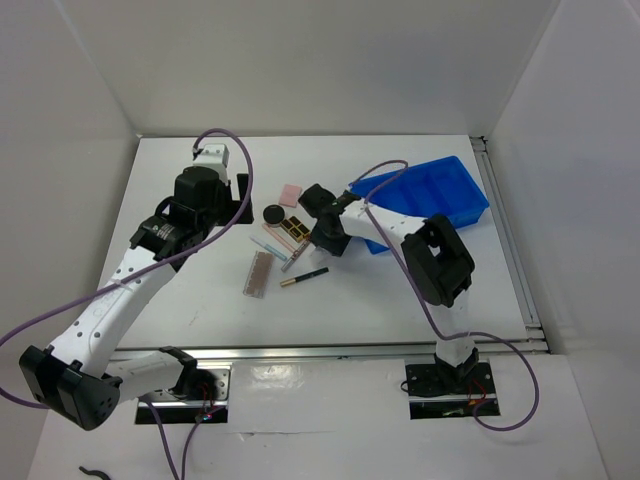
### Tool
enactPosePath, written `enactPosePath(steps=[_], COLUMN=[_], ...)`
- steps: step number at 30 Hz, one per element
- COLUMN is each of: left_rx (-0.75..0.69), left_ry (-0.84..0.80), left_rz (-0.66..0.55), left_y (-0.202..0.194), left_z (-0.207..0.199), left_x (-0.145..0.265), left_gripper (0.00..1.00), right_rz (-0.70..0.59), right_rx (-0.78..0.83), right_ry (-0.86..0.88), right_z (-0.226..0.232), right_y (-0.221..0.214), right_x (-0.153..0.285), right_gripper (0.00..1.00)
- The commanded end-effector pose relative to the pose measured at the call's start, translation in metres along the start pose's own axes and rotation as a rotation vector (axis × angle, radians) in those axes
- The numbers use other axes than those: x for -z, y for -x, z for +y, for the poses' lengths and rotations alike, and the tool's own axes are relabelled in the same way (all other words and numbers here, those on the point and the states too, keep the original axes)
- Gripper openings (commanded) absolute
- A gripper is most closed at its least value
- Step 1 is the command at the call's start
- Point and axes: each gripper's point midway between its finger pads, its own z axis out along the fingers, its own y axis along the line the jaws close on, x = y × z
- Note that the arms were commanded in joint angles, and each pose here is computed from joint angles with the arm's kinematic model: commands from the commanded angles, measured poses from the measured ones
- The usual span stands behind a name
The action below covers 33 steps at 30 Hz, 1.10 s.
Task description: Organize the makeup
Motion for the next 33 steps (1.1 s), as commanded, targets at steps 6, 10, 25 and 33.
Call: enactPosePath(steps=[6, 10, 25, 33], left_rx=[0.013, 0.016, 0.013, 0.010], left_ry=[0.005, 0.003, 0.005, 0.017], left_rz=[-0.070, -0.078, -0.068, -0.061], left_y=[0.021, 0.023, 0.021, 0.021], left_z=[0.002, 0.003, 0.002, 0.003], left_x=[0.014, 0.017, 0.014, 0.009], left_gripper=[1.00, 1.00, 1.00, 1.00], right_rz=[-0.273, -0.437, -0.606, -0.678], right_rx=[0.277, 0.335, 0.311, 0.129], right_ry=[0.395, 0.356, 0.348, 0.283], right_z=[0.099, 0.096, 0.041, -0.028], right_y=[0.071, 0.130, 0.234, 0.316], right_x=[0.119, 0.151, 0.200, 0.205], right_gripper=[0.37, 0.34, 0.30, 0.30])
